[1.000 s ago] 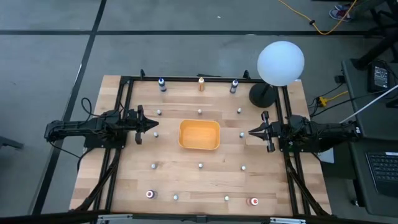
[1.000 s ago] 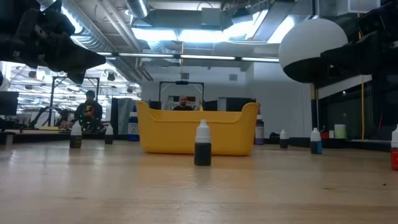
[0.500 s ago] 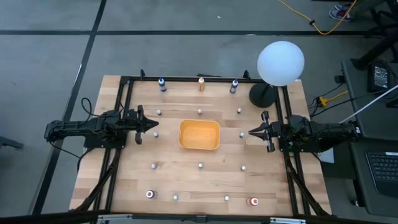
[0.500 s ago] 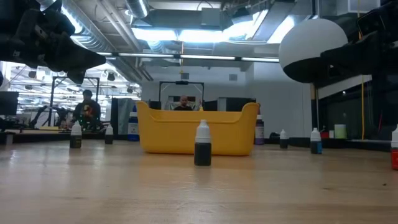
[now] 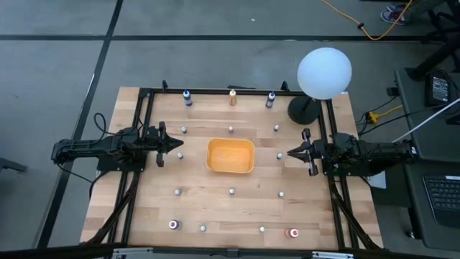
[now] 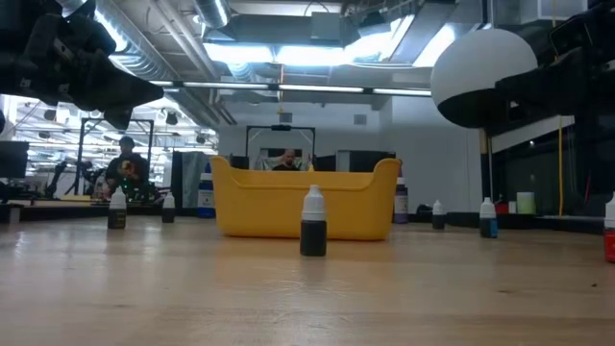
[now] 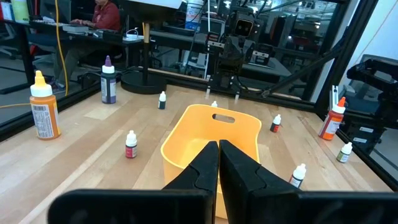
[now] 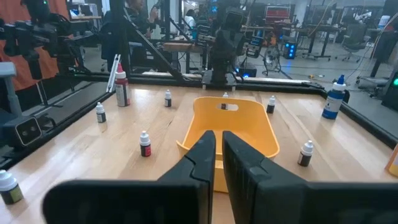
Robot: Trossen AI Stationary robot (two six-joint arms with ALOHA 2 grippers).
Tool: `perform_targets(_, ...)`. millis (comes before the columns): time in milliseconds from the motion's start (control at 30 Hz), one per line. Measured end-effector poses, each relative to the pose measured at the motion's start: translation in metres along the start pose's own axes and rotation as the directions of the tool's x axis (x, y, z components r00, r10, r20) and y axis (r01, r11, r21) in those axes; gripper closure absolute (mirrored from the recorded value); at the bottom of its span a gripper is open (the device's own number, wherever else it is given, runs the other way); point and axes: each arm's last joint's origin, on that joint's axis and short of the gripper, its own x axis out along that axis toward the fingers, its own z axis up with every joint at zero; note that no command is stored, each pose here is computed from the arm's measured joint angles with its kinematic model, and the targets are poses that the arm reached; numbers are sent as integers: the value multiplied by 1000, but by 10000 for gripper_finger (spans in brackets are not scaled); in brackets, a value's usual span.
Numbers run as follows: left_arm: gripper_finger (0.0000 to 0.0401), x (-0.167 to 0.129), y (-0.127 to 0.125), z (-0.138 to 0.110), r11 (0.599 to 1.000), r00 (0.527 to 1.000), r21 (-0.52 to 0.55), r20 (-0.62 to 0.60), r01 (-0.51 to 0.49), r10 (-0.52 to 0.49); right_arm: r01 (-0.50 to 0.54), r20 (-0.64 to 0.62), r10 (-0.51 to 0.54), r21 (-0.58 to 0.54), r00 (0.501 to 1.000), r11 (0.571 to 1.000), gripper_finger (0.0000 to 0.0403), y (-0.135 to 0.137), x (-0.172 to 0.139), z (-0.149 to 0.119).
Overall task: Pick & Place food coloring
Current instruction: Put the blue food coloring bottle into the yellow bin
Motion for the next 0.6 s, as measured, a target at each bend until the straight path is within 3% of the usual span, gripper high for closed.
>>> perform_targets(367,391,0,0,0,1000,1000,0,0,0,0,0,0,0,18,1000,1000,369,0,0,0)
perform_targets(533,389,0,0,0,1000,1000,4,1,-1,1,2,0,-3,185,1000,983,369,0,0,0)
perform_targets(600,390,0,0,0,999,1000,53,3,-12,11,7,-1,-7,235,1000,972,369,0,0,0)
